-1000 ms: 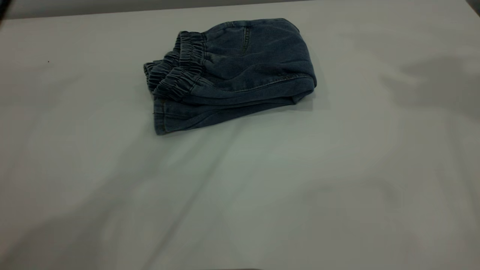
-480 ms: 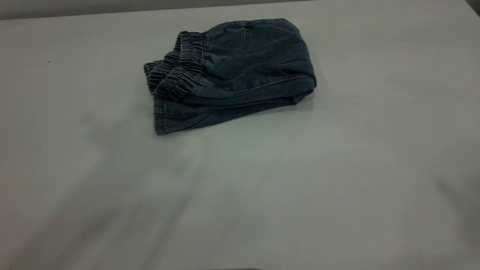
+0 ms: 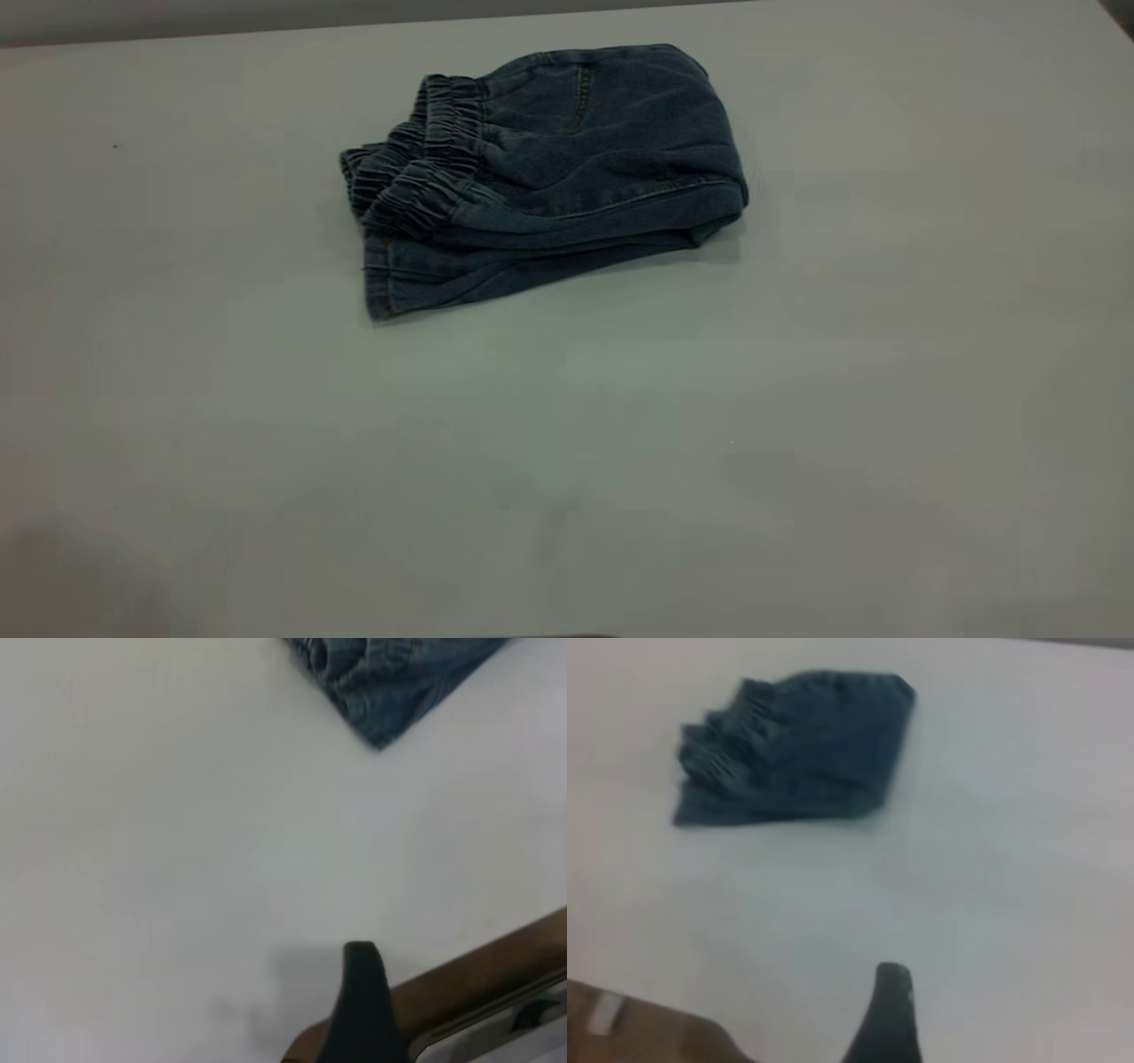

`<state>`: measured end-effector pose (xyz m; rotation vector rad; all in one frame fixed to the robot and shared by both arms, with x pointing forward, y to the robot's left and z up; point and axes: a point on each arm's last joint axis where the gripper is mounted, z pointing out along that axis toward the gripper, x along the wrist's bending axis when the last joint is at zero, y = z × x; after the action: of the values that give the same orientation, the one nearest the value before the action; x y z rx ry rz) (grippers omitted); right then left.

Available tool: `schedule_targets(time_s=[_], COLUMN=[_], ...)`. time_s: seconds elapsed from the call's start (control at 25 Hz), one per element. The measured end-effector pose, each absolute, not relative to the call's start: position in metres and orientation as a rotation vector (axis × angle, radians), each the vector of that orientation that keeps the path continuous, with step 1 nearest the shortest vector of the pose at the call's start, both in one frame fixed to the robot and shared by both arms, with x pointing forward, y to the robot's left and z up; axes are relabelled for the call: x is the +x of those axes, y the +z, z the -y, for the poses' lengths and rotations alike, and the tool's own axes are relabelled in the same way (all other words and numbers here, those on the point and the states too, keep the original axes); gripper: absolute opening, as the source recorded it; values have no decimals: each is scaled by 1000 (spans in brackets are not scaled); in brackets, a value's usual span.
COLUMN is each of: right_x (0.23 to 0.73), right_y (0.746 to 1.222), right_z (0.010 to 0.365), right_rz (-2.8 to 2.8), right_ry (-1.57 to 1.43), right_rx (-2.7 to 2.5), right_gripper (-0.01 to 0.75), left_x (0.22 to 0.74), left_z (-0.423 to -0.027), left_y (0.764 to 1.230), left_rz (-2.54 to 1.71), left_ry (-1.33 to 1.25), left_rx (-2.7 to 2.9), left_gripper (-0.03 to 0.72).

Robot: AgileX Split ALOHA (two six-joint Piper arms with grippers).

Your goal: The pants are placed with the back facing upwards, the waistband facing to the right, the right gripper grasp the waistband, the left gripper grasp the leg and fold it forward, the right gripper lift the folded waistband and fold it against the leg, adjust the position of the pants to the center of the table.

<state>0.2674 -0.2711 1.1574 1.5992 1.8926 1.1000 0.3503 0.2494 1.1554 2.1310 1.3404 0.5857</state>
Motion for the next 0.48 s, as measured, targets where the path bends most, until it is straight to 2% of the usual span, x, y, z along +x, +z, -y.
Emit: schedule_targets(time_s=[0.24,0.48], right_x=[235,222], right_y=[1108,1067], right_z=[278,283], right_rz=[-1838,-1777], right_ry=[1016,971], right_rx=[1585,1552], right_gripper=[570,570], left_x=[301,278], left_z=[-278,-292], left_y=[1132,1104], left_rz=[-1272,-1253], left_ry=[640,656], left_rx=[2066,2047], left_gripper=[516,516])
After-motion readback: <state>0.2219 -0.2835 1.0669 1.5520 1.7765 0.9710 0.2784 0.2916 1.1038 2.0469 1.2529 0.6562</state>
